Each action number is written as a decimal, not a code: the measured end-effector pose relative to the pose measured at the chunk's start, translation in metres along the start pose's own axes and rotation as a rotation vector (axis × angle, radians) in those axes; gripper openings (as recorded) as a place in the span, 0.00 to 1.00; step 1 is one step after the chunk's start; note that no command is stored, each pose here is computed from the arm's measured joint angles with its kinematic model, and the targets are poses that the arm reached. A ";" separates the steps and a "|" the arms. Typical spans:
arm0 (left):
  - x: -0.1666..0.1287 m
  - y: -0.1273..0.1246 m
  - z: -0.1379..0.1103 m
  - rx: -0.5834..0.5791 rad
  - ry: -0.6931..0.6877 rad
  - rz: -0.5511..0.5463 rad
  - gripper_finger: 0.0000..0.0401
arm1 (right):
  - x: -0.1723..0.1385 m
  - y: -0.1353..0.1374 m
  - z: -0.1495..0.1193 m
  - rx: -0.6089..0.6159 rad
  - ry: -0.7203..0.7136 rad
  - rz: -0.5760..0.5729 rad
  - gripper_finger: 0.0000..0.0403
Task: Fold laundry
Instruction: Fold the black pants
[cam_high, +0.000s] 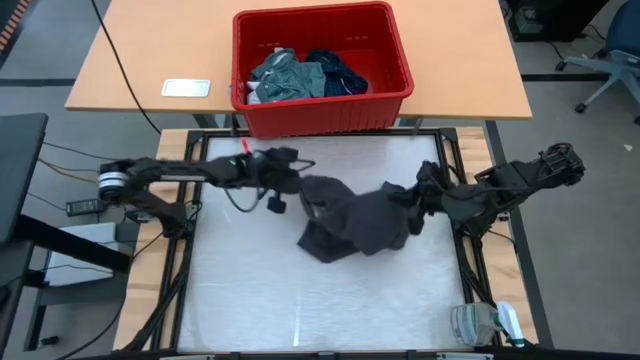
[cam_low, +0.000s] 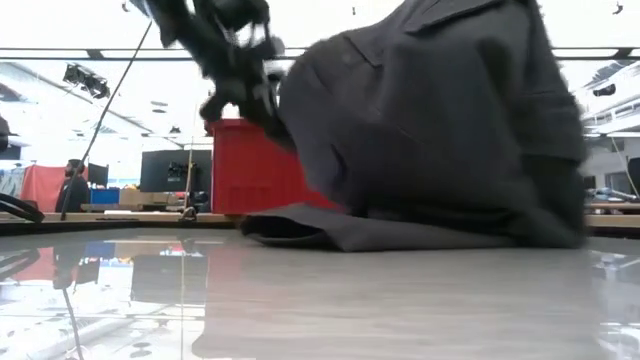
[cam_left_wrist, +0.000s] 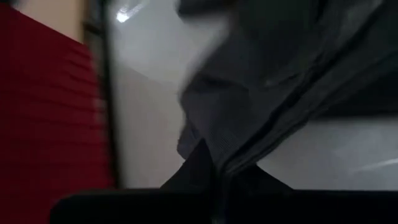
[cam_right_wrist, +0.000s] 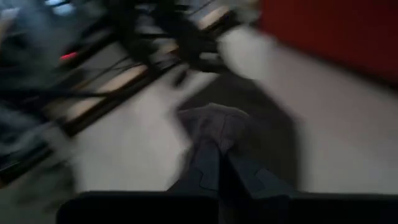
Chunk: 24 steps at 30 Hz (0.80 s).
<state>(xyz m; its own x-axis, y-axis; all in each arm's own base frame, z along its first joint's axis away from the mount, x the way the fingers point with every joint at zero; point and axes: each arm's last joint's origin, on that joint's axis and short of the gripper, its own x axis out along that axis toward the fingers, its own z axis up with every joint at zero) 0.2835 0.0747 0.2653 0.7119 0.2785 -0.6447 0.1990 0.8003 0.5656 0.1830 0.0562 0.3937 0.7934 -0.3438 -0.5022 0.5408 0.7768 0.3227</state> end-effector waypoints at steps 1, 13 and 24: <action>-0.015 0.009 0.005 0.018 0.000 0.020 0.02 | 0.000 -0.004 0.001 -0.017 -0.032 -0.053 0.02; -0.209 0.116 0.056 0.004 -0.010 0.332 0.01 | -0.026 -0.018 0.069 -0.356 -0.445 -0.513 0.02; -0.201 0.037 0.076 -0.527 0.107 -0.329 0.02 | 0.002 -0.016 0.000 0.014 0.233 -0.046 0.02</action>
<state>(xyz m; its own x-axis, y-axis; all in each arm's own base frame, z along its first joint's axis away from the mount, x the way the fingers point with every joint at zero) 0.1987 0.0080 0.4546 0.5928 0.0033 -0.8053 0.0182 0.9997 0.0175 0.1758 0.0436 0.3877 0.6828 -0.2465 -0.6878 0.5803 0.7549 0.3055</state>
